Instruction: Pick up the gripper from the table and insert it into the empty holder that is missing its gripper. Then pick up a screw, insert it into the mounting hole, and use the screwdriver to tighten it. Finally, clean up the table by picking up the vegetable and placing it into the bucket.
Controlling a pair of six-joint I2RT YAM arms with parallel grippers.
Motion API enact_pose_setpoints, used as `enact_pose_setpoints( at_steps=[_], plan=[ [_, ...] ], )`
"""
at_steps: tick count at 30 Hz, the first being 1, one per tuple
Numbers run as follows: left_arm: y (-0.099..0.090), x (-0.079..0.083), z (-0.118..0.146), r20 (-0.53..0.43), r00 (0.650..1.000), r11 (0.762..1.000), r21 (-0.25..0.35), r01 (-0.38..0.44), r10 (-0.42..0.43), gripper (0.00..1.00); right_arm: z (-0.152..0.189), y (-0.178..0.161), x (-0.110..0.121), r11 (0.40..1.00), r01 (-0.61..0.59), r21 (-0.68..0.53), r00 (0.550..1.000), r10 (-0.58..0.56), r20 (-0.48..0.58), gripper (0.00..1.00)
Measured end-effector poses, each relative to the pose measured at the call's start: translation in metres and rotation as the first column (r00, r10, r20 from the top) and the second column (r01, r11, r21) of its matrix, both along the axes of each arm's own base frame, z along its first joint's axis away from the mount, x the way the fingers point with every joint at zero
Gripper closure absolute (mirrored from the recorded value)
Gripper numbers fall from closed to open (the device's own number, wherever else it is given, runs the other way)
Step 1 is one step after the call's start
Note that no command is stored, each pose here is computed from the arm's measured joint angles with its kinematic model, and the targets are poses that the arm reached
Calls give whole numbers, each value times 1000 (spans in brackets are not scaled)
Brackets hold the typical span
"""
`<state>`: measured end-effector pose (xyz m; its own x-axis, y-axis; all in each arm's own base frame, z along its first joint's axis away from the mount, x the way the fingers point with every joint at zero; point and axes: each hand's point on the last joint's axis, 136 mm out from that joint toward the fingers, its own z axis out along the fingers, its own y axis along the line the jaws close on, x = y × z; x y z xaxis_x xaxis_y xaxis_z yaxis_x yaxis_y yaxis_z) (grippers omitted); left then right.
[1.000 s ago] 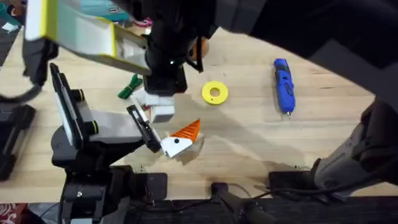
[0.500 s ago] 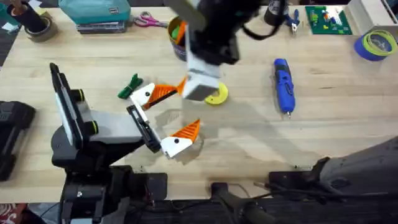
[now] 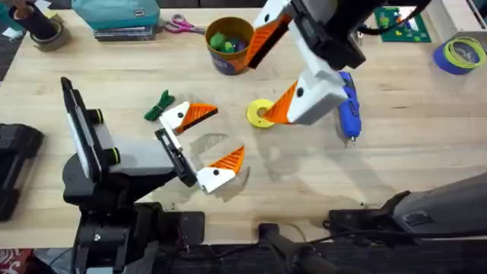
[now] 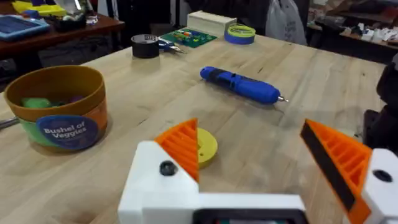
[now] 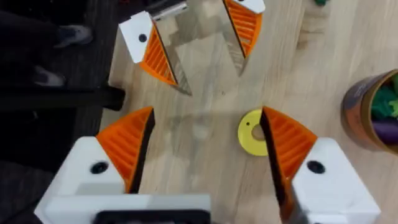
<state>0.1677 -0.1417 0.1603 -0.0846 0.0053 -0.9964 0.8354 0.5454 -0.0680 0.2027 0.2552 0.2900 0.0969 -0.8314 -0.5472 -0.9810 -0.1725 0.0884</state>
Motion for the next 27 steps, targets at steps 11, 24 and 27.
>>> enact_pose_setpoints(
  at_steps=[11, 24, 27],
  plan=[
    [0, 0, 0, 0, 1000, 1000, 0, 0, 0, 15, -11, -1, 8, 978, 60, 200, 991, -82, 102, 5],
    [0, 0, 0, 0, 1000, 1000, 0, 0, 0, 15, -34, -16, -10, 951, 172, 257, 985, -165, -50, 4],
    [0, 0, 0, 0, 1000, 1000, 0, 0, 0, 15, -35, -15, -10, 950, 173, 258, 985, -163, -58, 4]
  ],
)
